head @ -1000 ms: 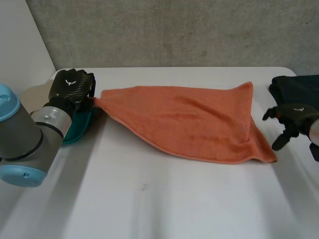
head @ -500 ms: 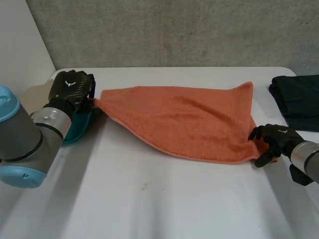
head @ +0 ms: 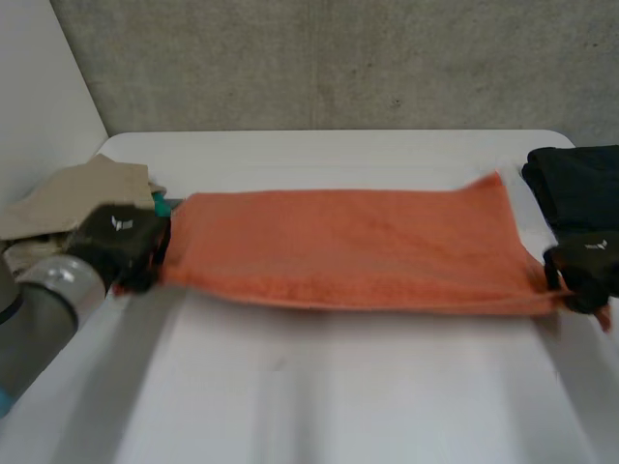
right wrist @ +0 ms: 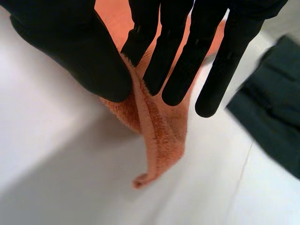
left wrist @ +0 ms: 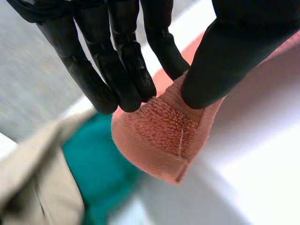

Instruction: Fold the laundry.

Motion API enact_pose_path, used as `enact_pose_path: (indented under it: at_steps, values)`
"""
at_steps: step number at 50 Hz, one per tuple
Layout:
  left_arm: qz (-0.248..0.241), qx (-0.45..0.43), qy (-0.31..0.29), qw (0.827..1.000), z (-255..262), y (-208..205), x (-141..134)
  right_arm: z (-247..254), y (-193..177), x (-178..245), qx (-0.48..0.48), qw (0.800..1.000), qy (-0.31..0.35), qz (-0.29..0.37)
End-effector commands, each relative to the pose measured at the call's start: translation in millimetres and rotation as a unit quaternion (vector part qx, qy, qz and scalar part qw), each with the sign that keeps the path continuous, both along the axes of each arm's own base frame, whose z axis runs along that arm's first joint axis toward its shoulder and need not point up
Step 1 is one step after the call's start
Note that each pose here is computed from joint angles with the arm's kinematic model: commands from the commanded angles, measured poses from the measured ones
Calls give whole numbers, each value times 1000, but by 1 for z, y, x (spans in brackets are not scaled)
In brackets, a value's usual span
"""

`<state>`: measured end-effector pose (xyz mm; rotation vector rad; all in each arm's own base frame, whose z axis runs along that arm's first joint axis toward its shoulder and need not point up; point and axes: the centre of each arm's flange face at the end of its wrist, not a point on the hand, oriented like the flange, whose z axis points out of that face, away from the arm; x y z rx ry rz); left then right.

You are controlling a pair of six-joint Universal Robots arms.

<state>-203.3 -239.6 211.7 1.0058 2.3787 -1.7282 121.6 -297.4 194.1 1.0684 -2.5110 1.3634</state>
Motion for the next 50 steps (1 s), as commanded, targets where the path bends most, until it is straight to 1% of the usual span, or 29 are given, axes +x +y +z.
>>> enact_pose_path:
  at_steps: [1,3,4,9,10,13,14,16,17,18,19,22,23,26,27,29,30,32,33,34,37,38,41,42,44,45,48,49,50]
  values:
    - [-64,164,-113,978,-17,60,11,15,39,-21,131,969,158,137]
    - [-88,186,-127,970,-19,68,9,13,36,-22,140,968,167,128]
    - [-91,188,-129,970,-21,67,9,12,33,-21,137,968,167,126]
    - [-91,149,-125,977,-27,38,-1,6,14,-5,101,975,158,119]
    - [-85,119,-121,982,-25,22,-5,8,4,0,76,978,158,116]
    - [-74,65,-114,989,-17,-6,-14,16,-14,9,24,983,152,103]
    - [-63,19,-105,992,-6,-27,-20,26,-29,16,-24,986,143,87]
    - [-51,-34,-93,994,10,-49,-26,42,-43,21,-74,986,134,70]
    - [-40,-91,-75,992,30,-69,-32,61,-57,26,-133,983,119,50]
    - [-35,-119,-66,990,42,-78,-35,72,-65,30,-165,979,111,41]
    - [-25,-178,-45,983,67,-95,-40,95,-79,34,-232,968,90,26]
    - [-11,-271,-3,963,110,-116,-47,134,-95,42,-339,940,46,7]
    - [0,-333,30,942,141,-125,-50,157,-102,45,-397,918,18,-1]
    - [31,-418,91,903,185,-135,-47,190,-110,50,-483,875,-34,-7]
    - [52,-461,128,877,209,-138,-43,211,-113,51,-537,841,-70,-13]
    - [65,-495,159,852,228,-139,-39,224,-115,51,-571,815,-96,-15]
    - [70,-516,177,835,241,-140,-37,236,-115,51,-603,789,-118,-18]
    - [65,-523,182,830,245,-141,-37,241,-116,50,-619,774,-129,-20]
    - [62,-523,181,830,246,-140,-38,241,-117,50,-620,773,-129,-22]
    - [52,-515,180,837,242,-141,-40,239,-117,52,-616,777,-129,-20]
    - [39,-497,171,850,233,-142,-43,228,-121,56,-595,793,-129,-14]
    - [35,-480,165,861,223,-144,-44,220,-122,59,-579,805,-130,-9]
    - [36,-453,156,877,203,-148,-43,202,-126,64,-549,825,-131,-1]
    - [41,-436,152,886,188,-152,-40,191,-127,67,-529,839,-131,5]
    - [46,-417,148,895,172,-156,-37,177,-128,70,-504,854,-130,8]
    - [51,-397,143,905,154,-159,-34,163,-130,70,-480,868,-128,11]
    - [52,-360,135,922,124,-160,-31,138,-132,73,-440,889,-126,19]
    - [51,-334,129,932,103,-160,-31,119,-133,74,-410,903,-124,24]
    - [50,-319,125,938,92,-160,-31,110,-134,74,-394,910,-122,26]
